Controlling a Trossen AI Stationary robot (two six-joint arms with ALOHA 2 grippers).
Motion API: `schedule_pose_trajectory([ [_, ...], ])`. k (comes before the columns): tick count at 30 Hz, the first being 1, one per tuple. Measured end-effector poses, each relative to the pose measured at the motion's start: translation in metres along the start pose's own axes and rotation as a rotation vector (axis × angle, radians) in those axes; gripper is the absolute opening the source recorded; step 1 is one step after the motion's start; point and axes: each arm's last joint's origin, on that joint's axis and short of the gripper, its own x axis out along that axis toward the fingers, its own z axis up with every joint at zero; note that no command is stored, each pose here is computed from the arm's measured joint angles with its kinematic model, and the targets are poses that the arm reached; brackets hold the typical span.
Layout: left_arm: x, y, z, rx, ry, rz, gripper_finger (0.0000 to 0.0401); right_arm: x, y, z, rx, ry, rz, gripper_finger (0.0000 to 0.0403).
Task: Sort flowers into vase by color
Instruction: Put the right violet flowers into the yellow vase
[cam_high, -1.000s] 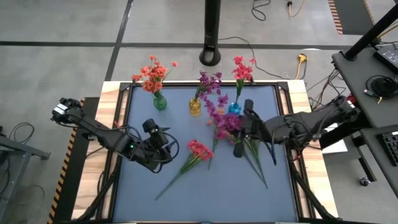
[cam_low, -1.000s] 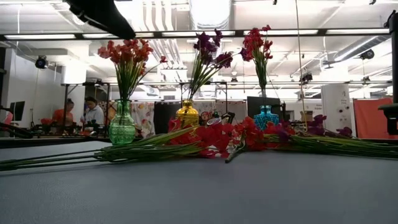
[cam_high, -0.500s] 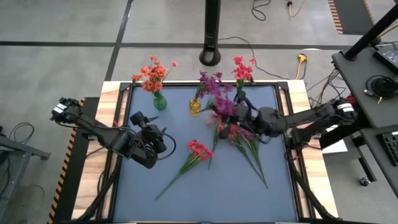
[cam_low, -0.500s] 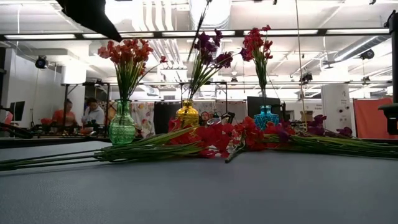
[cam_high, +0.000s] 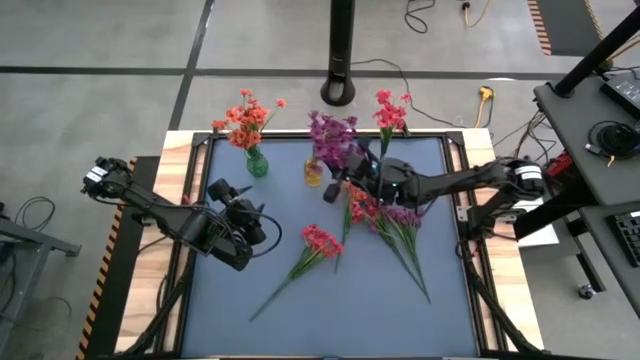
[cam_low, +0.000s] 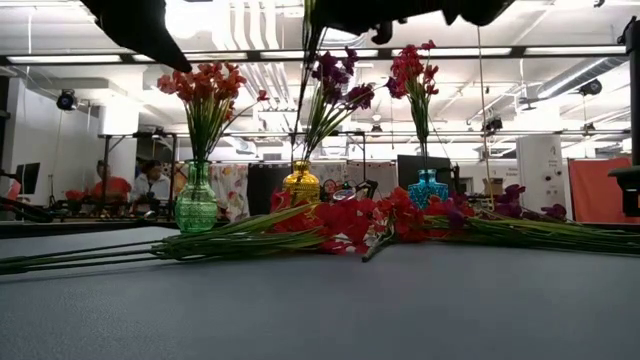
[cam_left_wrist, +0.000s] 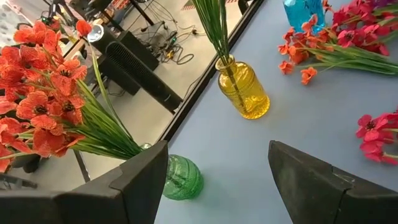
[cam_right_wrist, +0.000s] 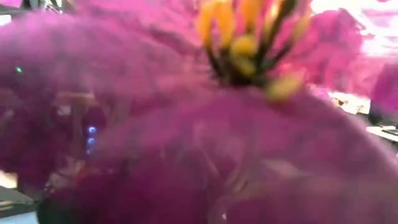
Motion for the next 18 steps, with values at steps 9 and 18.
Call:
schedule_pose_trajectory([
  [9,0.004,-0.002,-0.008,0.026,0.006,0.014,0.0260,0.020,0.000,-0.005,-0.065,0.039,-0.030,0.0018],
  [18,0.010,-0.001,-0.009,0.015,0.021,0.037,0.0260,0.027,-0.008,-0.002,-0.081,0.097,-0.076,0.0018],
])
